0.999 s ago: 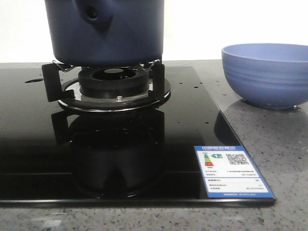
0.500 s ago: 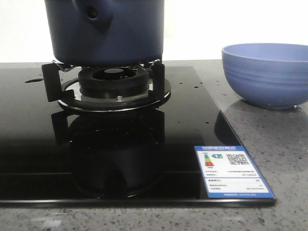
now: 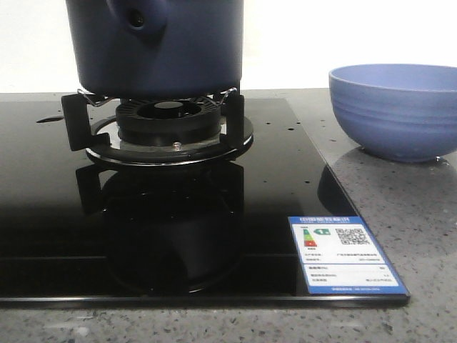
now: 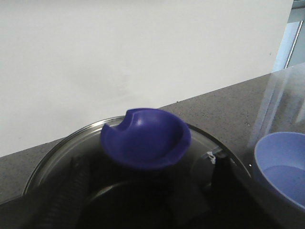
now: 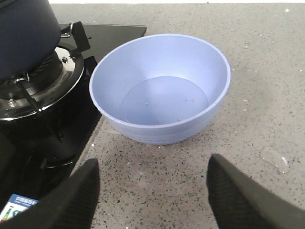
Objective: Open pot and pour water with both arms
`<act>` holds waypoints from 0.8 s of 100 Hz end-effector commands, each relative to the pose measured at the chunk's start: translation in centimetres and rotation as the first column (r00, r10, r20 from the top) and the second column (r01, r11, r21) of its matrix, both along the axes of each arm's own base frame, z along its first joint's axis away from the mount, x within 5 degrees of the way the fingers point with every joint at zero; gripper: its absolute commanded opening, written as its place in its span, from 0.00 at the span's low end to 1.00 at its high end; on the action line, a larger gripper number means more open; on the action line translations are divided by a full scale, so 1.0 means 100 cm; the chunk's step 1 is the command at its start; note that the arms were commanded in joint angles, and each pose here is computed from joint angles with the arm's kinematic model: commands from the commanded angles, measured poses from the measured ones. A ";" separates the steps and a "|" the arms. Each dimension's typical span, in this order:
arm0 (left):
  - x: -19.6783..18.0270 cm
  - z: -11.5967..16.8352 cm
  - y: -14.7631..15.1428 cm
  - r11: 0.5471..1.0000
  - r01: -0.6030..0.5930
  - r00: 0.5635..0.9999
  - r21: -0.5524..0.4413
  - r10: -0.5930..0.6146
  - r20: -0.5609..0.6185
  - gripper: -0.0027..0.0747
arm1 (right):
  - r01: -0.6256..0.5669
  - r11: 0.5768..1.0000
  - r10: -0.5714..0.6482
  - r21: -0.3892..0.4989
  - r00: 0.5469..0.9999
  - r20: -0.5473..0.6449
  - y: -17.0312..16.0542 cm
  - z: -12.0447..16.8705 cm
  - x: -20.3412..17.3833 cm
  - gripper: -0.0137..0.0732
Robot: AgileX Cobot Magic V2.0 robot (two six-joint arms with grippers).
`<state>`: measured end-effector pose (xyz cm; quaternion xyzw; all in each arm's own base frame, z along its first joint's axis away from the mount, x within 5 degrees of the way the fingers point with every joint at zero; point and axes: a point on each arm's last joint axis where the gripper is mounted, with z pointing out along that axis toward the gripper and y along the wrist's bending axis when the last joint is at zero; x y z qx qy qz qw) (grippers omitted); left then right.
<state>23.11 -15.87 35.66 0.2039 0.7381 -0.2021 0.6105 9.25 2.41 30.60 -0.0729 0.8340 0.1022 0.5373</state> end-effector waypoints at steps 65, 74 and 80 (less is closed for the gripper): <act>0.040 0.016 -0.017 0.998 -0.047 0.997 -0.035 0.049 0.061 0.68 | 0.003 1.000 -0.004 0.008 0.998 0.068 0.000 0.014 0.003 0.66; 0.042 0.014 -0.016 0.998 -0.051 0.997 -0.030 0.052 0.050 0.67 | 0.003 1.000 -0.003 0.007 0.998 0.066 0.000 0.014 0.003 0.66; 0.042 0.014 -0.017 0.998 -0.050 0.997 -0.029 0.052 0.051 0.67 | 0.001 1.000 -0.002 0.007 0.998 0.061 0.000 0.014 0.003 0.66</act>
